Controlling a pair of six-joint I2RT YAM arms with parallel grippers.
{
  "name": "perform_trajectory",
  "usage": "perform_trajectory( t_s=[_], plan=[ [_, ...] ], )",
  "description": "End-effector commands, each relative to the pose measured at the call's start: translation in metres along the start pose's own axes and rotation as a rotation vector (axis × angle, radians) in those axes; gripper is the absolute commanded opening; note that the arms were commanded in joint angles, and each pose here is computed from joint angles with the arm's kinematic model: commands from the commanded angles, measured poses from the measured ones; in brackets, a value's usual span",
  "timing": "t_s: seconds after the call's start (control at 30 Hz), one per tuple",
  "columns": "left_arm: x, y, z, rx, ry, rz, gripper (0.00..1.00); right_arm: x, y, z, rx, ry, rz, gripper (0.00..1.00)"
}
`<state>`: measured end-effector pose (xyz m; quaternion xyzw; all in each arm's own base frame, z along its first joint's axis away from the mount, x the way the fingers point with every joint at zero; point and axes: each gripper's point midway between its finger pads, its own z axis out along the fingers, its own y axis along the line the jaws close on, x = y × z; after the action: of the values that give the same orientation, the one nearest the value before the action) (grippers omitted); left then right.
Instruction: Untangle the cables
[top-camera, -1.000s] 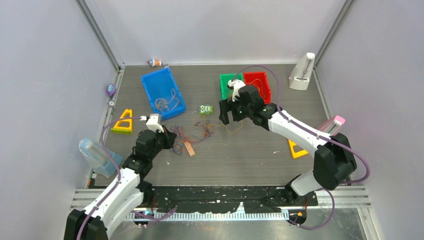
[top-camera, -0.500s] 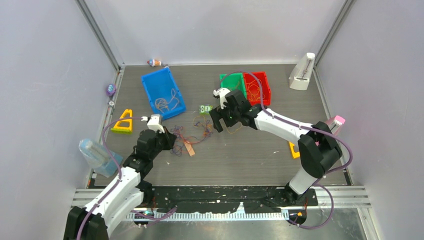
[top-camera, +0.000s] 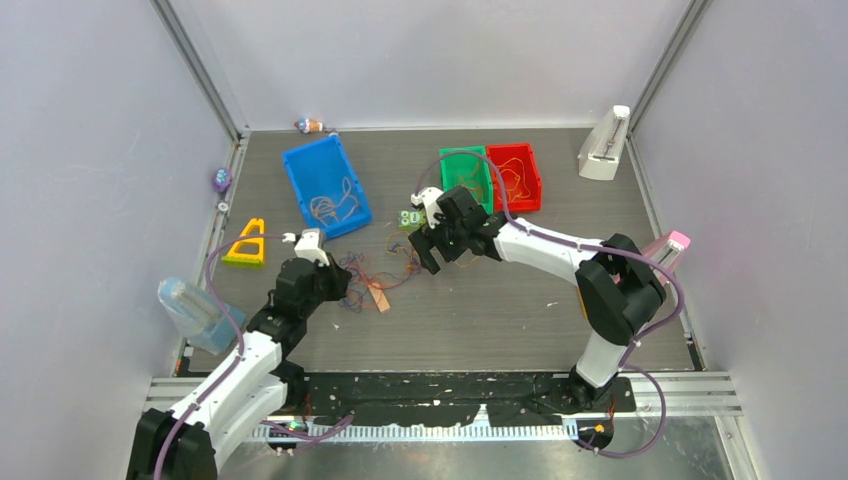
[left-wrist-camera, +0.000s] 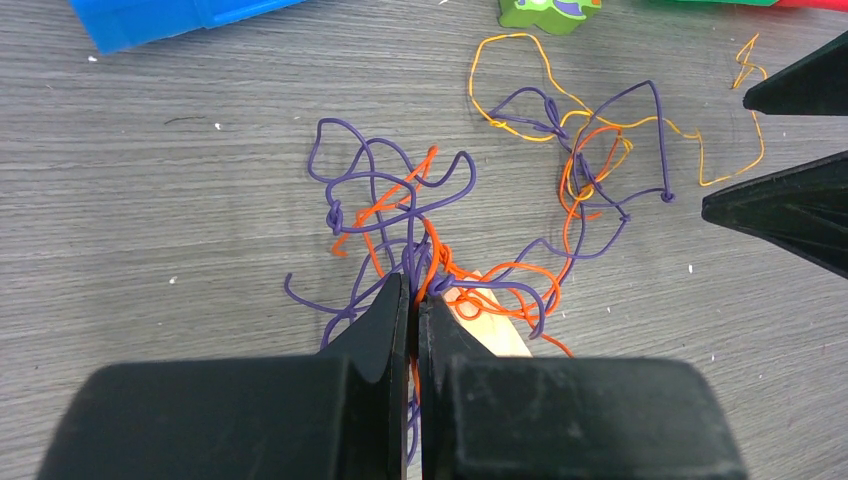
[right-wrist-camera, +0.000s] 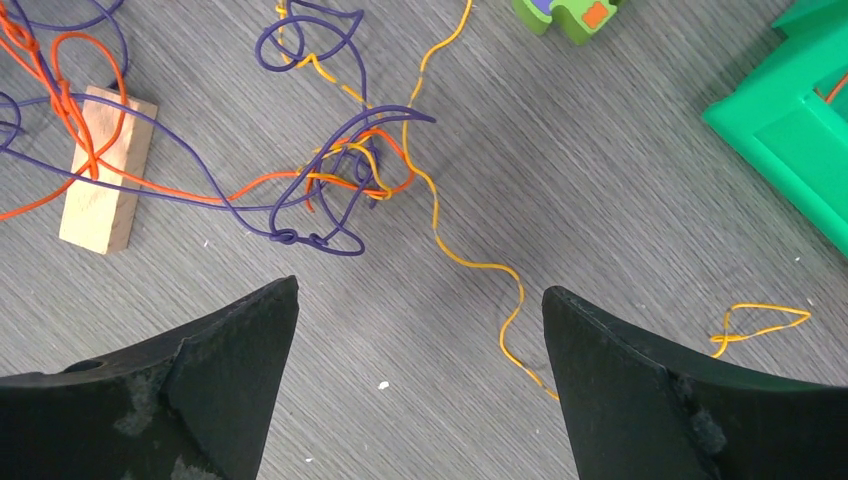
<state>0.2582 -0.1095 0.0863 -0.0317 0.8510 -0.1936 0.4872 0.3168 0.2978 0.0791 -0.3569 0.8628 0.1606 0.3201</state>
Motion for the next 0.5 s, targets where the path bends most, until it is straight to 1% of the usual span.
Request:
perform_trajectory(
  t_s=[0.0, 0.2, 0.4, 0.47],
  plan=[
    [-0.024, -0.01, -0.001, 0.024, -0.063, 0.004, 0.0, -0.024, 0.006, -0.003, -0.026, -0.067, -0.048, 0.96],
    [-0.023, -0.01, 0.0, 0.02, -0.058, 0.005, 0.0, -0.023, 0.012, 0.006, -0.04, -0.035, -0.074, 0.96],
    [-0.024, -0.008, -0.001, 0.012, -0.064, 0.005, 0.0, -0.014, 0.003, 0.025, 0.021, 0.04, -0.07, 0.94],
    [-0.024, -0.008, -0.001, 0.011, -0.065, 0.006, 0.0, -0.014, 0.0, 0.028, 0.033, 0.055, -0.07, 0.91]
  ],
)
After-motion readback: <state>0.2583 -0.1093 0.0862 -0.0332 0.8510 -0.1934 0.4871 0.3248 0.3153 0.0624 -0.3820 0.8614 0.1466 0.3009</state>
